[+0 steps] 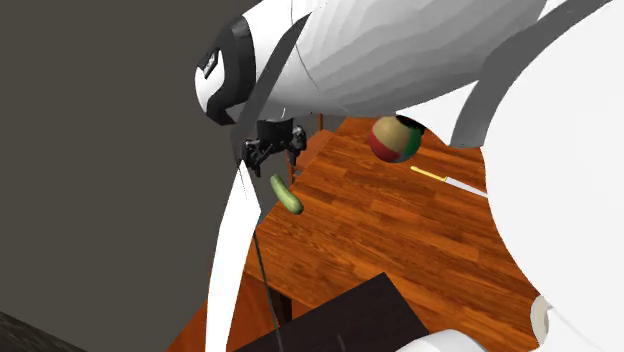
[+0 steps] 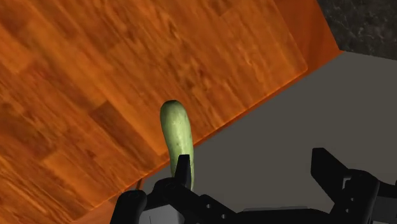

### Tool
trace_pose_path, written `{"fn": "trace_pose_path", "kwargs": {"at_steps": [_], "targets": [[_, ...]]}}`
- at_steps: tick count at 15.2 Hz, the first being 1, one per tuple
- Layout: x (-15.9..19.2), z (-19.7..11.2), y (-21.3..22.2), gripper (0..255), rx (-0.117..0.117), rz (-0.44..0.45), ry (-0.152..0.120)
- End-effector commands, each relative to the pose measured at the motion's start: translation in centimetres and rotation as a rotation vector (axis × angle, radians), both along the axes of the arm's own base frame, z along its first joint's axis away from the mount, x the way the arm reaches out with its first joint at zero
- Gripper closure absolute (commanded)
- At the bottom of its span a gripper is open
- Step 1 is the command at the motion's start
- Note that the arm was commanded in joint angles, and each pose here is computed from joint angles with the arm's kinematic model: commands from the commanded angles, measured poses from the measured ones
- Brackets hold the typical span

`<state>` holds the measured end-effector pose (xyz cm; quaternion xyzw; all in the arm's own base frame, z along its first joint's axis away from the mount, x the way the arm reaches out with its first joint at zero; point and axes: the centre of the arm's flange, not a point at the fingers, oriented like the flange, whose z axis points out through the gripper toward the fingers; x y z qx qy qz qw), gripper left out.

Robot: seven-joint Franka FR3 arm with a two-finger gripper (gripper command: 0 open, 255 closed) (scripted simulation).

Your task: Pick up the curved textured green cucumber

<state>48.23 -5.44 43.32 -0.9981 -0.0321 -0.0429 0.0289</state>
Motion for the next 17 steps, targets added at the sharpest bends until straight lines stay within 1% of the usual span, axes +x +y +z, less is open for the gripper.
{"fn": "trace_pose_path", "kwargs": {"at_steps": [1,17], "targets": [[1.6,-2.3,-0.9,0,-0.006,0.000,0.009],[13.6,-19.7,-5.0,0,-0.046,0.004,0.081]]}}
